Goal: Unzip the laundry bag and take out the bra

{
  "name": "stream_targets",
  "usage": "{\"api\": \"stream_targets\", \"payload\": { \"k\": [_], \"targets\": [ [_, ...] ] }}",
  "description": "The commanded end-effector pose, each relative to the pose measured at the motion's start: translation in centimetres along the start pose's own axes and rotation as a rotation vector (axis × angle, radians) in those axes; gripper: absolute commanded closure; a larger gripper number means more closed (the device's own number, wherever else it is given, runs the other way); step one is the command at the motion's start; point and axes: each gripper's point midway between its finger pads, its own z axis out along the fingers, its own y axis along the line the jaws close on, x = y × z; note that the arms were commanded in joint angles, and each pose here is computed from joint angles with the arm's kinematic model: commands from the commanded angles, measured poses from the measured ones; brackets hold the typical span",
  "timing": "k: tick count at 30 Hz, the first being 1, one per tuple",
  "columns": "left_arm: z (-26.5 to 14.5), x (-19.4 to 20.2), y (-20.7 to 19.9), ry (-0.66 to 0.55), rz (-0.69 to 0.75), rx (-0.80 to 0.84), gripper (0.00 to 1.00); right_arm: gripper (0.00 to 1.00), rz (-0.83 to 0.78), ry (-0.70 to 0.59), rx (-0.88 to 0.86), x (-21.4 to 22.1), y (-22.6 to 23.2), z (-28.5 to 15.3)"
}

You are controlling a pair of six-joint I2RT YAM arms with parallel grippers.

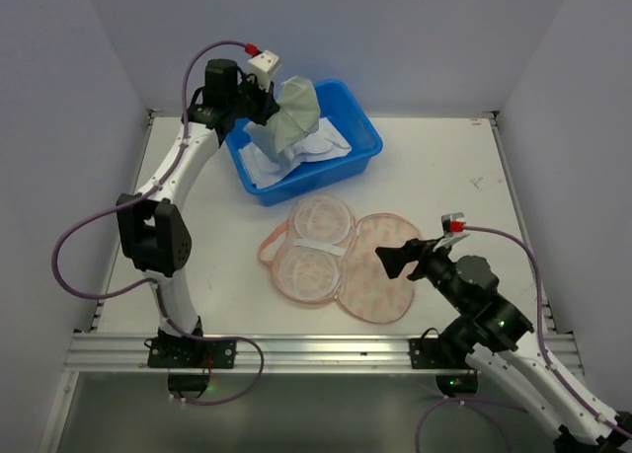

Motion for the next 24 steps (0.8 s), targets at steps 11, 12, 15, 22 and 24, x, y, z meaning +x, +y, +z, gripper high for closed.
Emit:
{"api": "stream_targets", "payload": {
  "k": [11,12,15,22,24],
  "targets": [
    [10.0,2.2,1.0,-0.112,-0.086,0.135,0.83,0.01,-0.016,-0.002,0.058,-0.3,-0.7,2.0],
    [10.3,1.8,0.7,-0.129,-0.136,0.152,0.77,0.01,-0.012,0.002,0.071,-0.2,-0.9,2.1],
    [10.8,0.4,0.3,-0.195,-0.185,0.186,0.40,0.01,0.021,0.026,0.158,0.2,-2.1,2.4],
    [2.6,-6.6,-1.3,-0.334,-0.256,0.120,0.00,0.01,0.086,0.124,0.250,1.4,-2.7,3.7],
    [0.4,-7.1,-1.4,-0.342,-0.294,0.069,0.00,0.01,0.088,0.187,0.239,2.0,-2.0,4.6]
  ]
}}
